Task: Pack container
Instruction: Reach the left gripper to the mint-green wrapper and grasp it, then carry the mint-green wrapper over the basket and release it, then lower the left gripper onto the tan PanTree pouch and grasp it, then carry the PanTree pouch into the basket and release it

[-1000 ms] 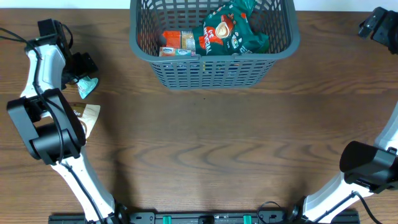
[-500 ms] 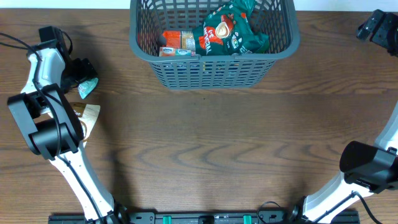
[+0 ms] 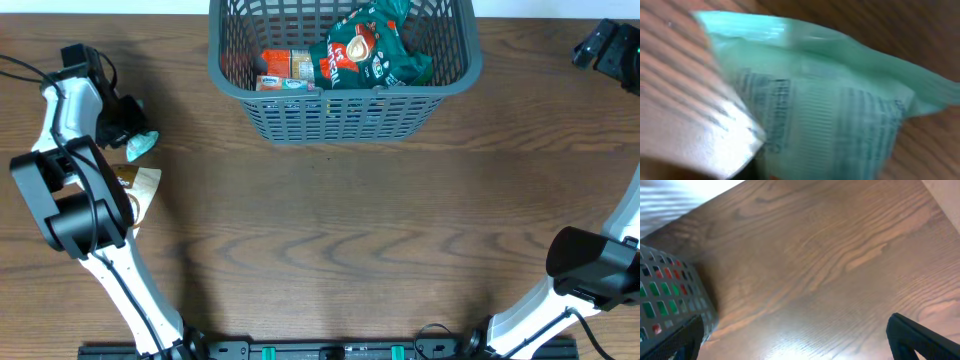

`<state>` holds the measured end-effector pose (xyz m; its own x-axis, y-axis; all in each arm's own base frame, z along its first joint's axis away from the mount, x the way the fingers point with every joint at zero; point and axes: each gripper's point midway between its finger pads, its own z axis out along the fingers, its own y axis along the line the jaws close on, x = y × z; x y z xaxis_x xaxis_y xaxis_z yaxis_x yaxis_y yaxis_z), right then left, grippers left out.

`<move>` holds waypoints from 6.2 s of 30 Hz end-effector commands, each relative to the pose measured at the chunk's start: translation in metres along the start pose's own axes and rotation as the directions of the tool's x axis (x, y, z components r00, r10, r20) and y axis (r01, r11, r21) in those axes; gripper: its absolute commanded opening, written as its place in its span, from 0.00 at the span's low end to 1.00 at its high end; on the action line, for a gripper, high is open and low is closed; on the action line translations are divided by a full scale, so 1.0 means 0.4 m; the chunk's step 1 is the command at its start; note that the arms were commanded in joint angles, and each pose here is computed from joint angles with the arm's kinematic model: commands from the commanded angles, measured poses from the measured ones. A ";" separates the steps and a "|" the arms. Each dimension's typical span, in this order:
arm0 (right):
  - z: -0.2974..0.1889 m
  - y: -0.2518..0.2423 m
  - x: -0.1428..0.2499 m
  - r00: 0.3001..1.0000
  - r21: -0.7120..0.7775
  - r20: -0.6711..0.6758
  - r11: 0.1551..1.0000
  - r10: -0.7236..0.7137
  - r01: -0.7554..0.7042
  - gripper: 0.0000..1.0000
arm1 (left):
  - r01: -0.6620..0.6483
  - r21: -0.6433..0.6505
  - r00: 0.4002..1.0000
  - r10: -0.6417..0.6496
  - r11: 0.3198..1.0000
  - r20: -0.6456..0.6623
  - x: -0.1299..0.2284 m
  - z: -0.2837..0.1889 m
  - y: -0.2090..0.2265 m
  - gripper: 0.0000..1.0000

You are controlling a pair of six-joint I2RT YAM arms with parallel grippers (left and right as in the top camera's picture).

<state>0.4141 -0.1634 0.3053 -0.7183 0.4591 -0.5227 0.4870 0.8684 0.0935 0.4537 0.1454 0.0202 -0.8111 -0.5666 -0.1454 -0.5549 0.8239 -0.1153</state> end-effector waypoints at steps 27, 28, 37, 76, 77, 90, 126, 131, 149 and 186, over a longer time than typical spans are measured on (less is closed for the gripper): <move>0.014 -0.010 0.032 0.996 0.008 -0.063 0.998 -0.069 0.070 0.99 | -0.845 -0.491 -0.495 0.658 -0.213 0.567 0.405 -0.876 -0.753 0.06; 0.014 -0.010 0.036 0.995 0.008 -0.068 0.998 -0.068 0.069 0.99 | -0.845 -0.489 -0.495 0.659 -0.215 0.567 0.395 -0.857 -0.769 0.06; 0.012 -0.013 0.051 0.993 0.010 -0.093 0.998 -0.067 0.069 0.99 | -0.903 -0.308 -0.422 0.760 -0.301 0.494 0.350 -0.503 -0.851 0.06; 0.012 -0.014 0.059 0.992 0.011 -0.106 0.998 -0.067 0.068 0.99 | -0.296 -0.130 0.728 0.312 0.946 0.610 0.233 -0.965 -0.171 0.99; 0.012 -0.014 0.058 0.992 0.010 -0.104 0.998 -0.067 0.068 0.99 | -0.202 -0.143 0.768 0.247 0.969 0.591 0.247 -0.964 -0.102 0.98; 0.013 -0.012 0.048 0.994 0.009 -0.088 0.998 -0.067 0.068 0.99 | -0.651 -0.065 0.745 0.653 0.756 0.139 0.472 -0.666 0.049 0.99; 0.015 -0.003 -0.010 0.998 0.001 0.007 0.998 -0.061 0.061 0.99 | -0.611 0.013 0.783 0.606 0.792 -0.141 0.330 -0.021 0.267 0.99; 0.015 -0.003 -0.011 0.998 0.001 0.008 0.998 -0.061 0.061 0.99 | -0.598 0.042 0.783 0.595 0.800 -0.185 0.353 0.013 0.278 0.96; 0.015 -0.005 -0.009 0.998 0.004 0.006 0.998 -0.061 0.061 0.99 | -0.332 0.138 0.914 0.355 0.933 -0.197 0.336 -0.112 0.166 0.06; 0.015 -0.008 0.010 0.997 0.007 -0.027 0.998 -0.068 0.069 0.99 | -0.897 -0.346 -0.408 0.812 -0.274 0.417 0.290 -0.635 -0.830 0.06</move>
<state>0.4130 -0.1630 0.3042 -0.7511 0.4050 -0.5215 0.4414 0.8953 0.0595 0.4820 -0.1946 0.3204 -0.0400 0.8674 -0.4961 0.7937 0.3292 0.5115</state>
